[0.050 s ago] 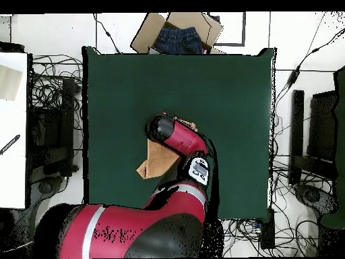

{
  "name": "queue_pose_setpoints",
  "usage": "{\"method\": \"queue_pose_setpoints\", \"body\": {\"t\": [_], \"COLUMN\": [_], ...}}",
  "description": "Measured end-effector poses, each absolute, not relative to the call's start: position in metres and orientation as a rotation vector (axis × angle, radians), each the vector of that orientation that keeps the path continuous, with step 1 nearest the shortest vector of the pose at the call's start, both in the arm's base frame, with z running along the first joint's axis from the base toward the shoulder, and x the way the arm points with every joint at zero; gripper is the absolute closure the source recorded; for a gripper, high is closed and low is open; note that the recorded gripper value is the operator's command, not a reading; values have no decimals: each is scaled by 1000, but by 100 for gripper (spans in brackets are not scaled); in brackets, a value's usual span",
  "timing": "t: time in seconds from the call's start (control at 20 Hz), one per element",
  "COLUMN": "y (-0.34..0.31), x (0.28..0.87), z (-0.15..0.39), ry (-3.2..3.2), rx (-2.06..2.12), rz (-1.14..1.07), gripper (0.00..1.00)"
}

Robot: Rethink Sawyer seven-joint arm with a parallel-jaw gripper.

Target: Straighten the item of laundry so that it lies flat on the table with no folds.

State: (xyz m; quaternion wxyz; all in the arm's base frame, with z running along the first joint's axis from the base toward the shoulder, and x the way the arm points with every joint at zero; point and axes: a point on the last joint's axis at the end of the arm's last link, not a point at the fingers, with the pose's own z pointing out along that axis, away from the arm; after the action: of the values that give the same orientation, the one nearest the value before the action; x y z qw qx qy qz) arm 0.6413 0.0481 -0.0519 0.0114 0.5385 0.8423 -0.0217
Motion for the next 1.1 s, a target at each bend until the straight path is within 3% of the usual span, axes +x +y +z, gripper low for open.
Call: {"method": "queue_pose_setpoints", "body": {"t": [0.55,1.1], "y": [50,67], "x": [640,620], "z": [-44,45], "ry": [2677,2702], "rx": [1584,1425], "rz": [-56,-36], "gripper": [100,100]}}
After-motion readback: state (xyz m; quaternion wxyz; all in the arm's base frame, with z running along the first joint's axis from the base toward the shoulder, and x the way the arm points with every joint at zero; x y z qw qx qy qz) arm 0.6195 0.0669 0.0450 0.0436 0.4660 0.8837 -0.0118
